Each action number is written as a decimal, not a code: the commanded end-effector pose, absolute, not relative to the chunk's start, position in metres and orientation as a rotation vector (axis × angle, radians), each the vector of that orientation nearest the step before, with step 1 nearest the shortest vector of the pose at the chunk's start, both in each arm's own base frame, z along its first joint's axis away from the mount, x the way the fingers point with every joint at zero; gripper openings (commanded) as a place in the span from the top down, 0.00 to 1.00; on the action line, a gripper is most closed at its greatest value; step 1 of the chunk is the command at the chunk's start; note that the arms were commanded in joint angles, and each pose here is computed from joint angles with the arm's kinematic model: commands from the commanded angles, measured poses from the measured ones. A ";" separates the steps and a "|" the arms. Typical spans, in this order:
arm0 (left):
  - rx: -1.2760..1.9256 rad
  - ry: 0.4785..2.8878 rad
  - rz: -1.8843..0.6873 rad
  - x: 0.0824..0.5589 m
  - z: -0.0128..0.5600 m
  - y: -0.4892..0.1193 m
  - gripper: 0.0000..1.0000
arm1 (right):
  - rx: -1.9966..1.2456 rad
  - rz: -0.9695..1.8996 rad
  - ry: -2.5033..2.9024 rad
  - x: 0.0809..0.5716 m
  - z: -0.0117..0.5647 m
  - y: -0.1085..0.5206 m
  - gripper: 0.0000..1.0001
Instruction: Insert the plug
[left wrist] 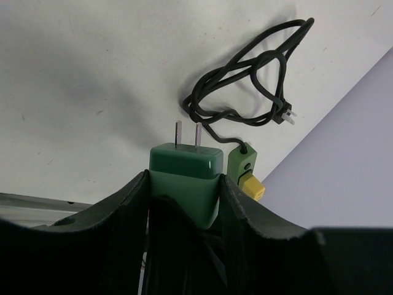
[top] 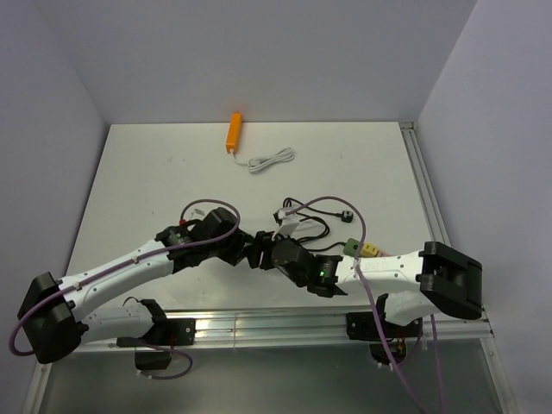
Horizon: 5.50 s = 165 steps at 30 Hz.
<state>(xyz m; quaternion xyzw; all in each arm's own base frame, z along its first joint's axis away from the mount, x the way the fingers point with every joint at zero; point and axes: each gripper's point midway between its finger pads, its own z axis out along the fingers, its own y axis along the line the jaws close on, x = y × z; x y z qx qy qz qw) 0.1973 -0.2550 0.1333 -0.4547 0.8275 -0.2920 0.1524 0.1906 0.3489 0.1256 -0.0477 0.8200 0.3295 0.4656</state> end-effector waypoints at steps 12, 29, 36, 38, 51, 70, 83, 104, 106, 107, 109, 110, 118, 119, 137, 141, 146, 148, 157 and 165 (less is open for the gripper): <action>-1.192 2.274 -0.982 0.207 0.170 -0.260 0.22 | 0.008 0.724 1.955 0.205 0.137 0.328 1.00; -0.512 1.849 -0.216 0.392 0.251 -0.152 0.33 | -0.060 0.833 2.085 0.175 0.164 0.265 1.00; -0.228 1.872 -0.026 0.521 0.230 -0.166 0.34 | -0.080 0.934 2.047 0.172 0.201 0.238 1.00; -0.195 1.873 -0.035 0.558 0.223 -0.172 0.31 | -0.096 0.909 2.039 0.171 0.207 0.229 1.00; -0.137 1.914 -0.129 0.663 0.168 -0.162 0.13 | -0.049 0.842 1.949 0.175 0.227 0.191 1.00; -0.300 2.153 -0.177 0.649 0.052 -0.162 0.32 | -0.029 0.834 1.953 0.177 0.219 0.186 1.00; -0.539 2.075 0.191 0.622 0.088 -0.099 1.00 | -0.009 0.836 1.948 0.173 0.220 0.179 1.00; 0.044 2.294 1.298 0.447 0.027 -0.110 1.00 | 0.005 0.937 1.955 0.156 0.216 0.178 1.00; 0.136 2.279 1.344 0.445 0.025 -0.111 1.00 | 0.006 0.935 1.959 0.155 0.215 0.178 1.00; 0.174 2.280 1.341 0.444 0.020 -0.115 1.00 | 0.009 0.930 1.963 0.155 0.214 0.177 1.00; 0.245 2.315 1.314 0.437 0.007 -0.126 1.00 | 0.009 0.934 1.964 0.155 0.214 0.177 1.00; 0.259 2.321 1.306 0.435 0.004 -0.129 1.00 | 0.009 0.936 1.961 0.155 0.215 0.177 1.00; 0.334 2.297 1.254 0.408 0.005 -0.162 0.53 | 0.009 0.933 1.953 0.156 0.217 0.178 1.00; 0.318 2.291 1.238 0.406 0.012 -0.164 0.48 | 0.009 0.934 1.952 0.156 0.217 0.178 1.00; 0.022 2.261 0.796 0.410 0.114 -0.183 0.18 | 0.004 0.925 1.960 0.154 0.217 0.175 1.00; -0.121 2.268 0.729 0.404 0.122 -0.168 0.17 | -0.013 0.925 1.971 0.153 0.215 0.177 1.00; -0.290 2.356 0.497 0.395 0.123 -0.144 0.18 | -0.020 0.924 1.969 0.154 0.214 0.178 1.00; -0.364 2.411 0.385 0.388 0.120 -0.139 0.19 | -0.019 0.922 1.970 0.154 0.214 0.178 1.00; -0.759 2.509 0.165 0.387 0.095 -0.121 0.19 | -0.034 0.944 1.965 0.155 0.217 0.184 1.00; -0.835 2.587 0.047 0.405 0.065 -0.132 0.16 | -0.014 0.928 1.961 0.153 0.216 0.176 1.00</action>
